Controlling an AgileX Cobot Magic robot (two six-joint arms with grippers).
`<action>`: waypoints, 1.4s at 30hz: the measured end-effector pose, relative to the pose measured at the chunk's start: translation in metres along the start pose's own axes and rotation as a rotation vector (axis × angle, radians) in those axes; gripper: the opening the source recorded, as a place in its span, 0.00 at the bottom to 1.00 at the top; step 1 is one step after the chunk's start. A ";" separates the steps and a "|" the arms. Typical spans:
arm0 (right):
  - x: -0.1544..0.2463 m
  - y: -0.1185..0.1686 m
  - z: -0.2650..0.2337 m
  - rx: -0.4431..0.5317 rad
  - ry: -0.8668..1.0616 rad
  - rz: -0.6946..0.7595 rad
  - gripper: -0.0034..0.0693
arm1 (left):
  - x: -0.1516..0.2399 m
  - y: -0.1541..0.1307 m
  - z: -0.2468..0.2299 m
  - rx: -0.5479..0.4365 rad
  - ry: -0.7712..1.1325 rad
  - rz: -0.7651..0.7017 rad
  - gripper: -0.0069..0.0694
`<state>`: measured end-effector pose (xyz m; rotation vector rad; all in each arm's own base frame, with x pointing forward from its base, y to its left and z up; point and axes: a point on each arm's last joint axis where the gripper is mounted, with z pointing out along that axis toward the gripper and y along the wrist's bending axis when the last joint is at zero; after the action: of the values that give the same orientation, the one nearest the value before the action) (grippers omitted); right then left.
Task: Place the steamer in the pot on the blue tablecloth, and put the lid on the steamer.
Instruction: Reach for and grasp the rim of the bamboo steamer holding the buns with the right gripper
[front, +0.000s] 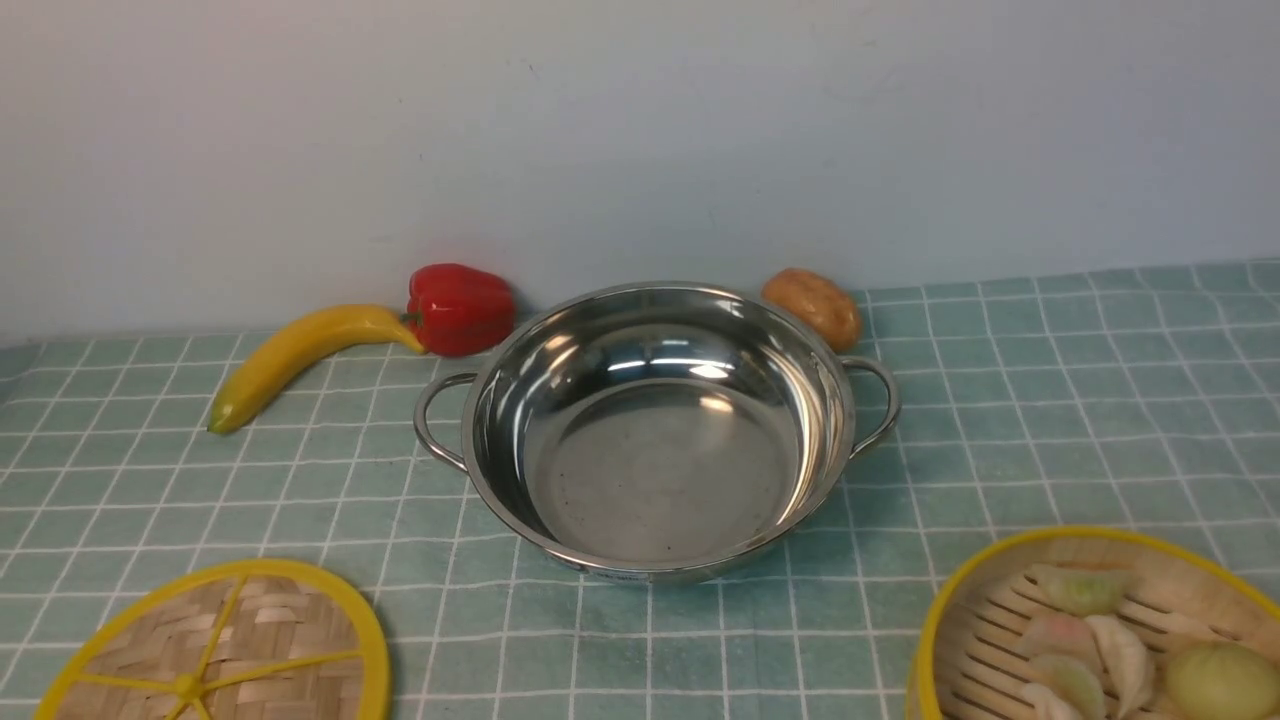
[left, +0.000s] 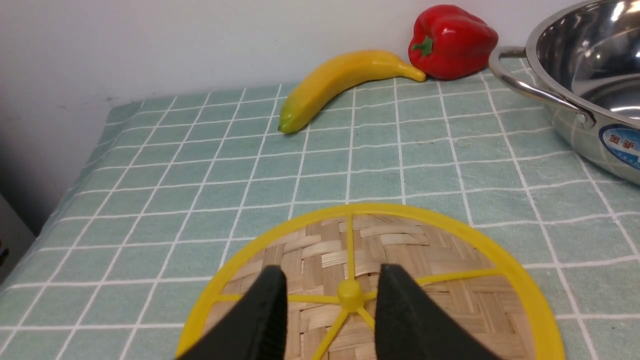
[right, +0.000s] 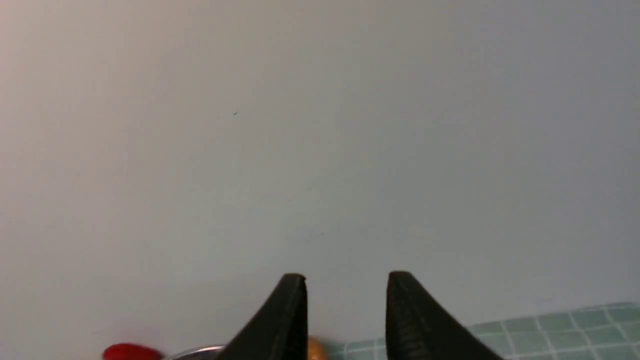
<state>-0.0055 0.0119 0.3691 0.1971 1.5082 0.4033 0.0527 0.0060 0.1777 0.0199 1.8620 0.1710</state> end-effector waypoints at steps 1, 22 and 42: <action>-0.003 0.006 -0.004 -0.038 0.027 0.055 0.38 | 0.000 0.000 0.000 0.000 0.000 0.000 0.41; 0.023 0.037 -0.016 -0.311 0.526 0.191 0.38 | 0.000 0.000 0.000 0.000 0.000 0.000 0.41; 0.085 -0.017 0.175 -0.220 1.241 -0.350 0.38 | 0.000 0.000 0.000 0.000 0.000 0.000 0.41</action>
<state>0.1717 0.0496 0.2951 -0.6044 2.6236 0.4173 0.0527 0.0060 0.1777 0.0199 1.8620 0.1710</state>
